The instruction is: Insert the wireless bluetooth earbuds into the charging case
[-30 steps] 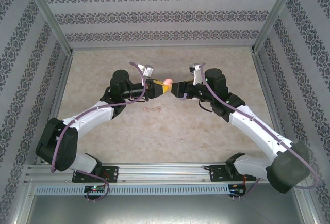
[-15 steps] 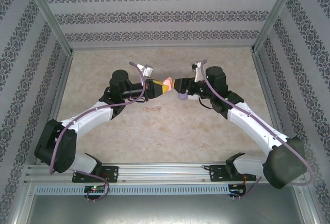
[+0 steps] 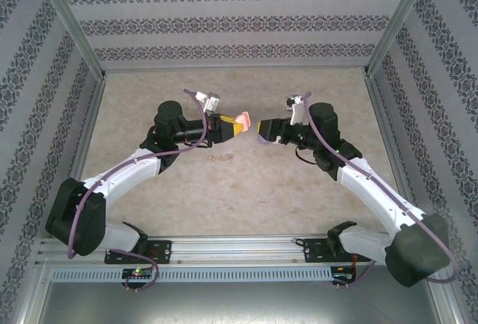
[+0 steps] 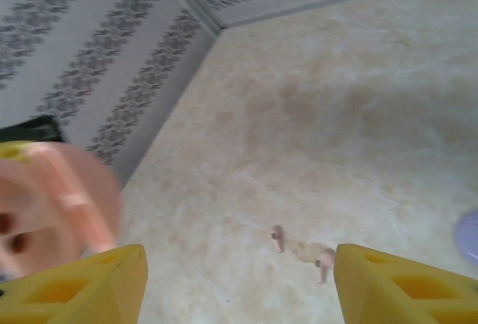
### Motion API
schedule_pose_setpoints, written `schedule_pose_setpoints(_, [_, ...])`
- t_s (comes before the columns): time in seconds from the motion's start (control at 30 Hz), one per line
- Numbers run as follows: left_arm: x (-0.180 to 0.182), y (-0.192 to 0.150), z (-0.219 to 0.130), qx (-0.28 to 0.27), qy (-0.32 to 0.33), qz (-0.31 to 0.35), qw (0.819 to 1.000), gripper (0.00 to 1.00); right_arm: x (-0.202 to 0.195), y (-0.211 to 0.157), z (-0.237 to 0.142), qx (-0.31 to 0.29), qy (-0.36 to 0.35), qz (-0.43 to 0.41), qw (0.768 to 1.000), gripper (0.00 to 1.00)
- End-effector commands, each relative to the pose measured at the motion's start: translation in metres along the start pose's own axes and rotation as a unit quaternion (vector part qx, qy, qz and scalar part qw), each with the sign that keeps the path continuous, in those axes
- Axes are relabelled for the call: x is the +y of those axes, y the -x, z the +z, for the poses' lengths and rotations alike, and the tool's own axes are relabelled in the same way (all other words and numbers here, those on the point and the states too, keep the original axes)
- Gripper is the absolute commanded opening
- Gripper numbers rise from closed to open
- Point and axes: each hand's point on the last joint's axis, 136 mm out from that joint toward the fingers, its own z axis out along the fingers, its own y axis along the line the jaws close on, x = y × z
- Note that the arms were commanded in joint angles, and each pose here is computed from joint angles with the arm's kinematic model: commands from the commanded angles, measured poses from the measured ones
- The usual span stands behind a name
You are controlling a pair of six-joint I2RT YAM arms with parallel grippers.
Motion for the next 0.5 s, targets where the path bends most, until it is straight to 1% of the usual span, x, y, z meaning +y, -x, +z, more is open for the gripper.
schedule_pose_setpoints(0.0, [-0.019,0.010,0.003,-0.005,-0.037,0.026,0.999,0.00,0.028,0.003,-0.009,-0.001,0.065,-0.019,0.998,0.66])
schedule_pose_setpoints(0.27, [-0.025,0.014,0.005,-0.005,-0.045,0.027,0.999,0.00,0.042,0.011,-0.005,-0.005,0.086,-0.022,0.996,0.59])
schedule_pose_setpoints(0.47, [-0.027,0.013,0.008,-0.003,-0.049,0.028,0.998,0.00,0.045,0.011,0.006,-0.002,0.088,-0.022,0.996,0.59])
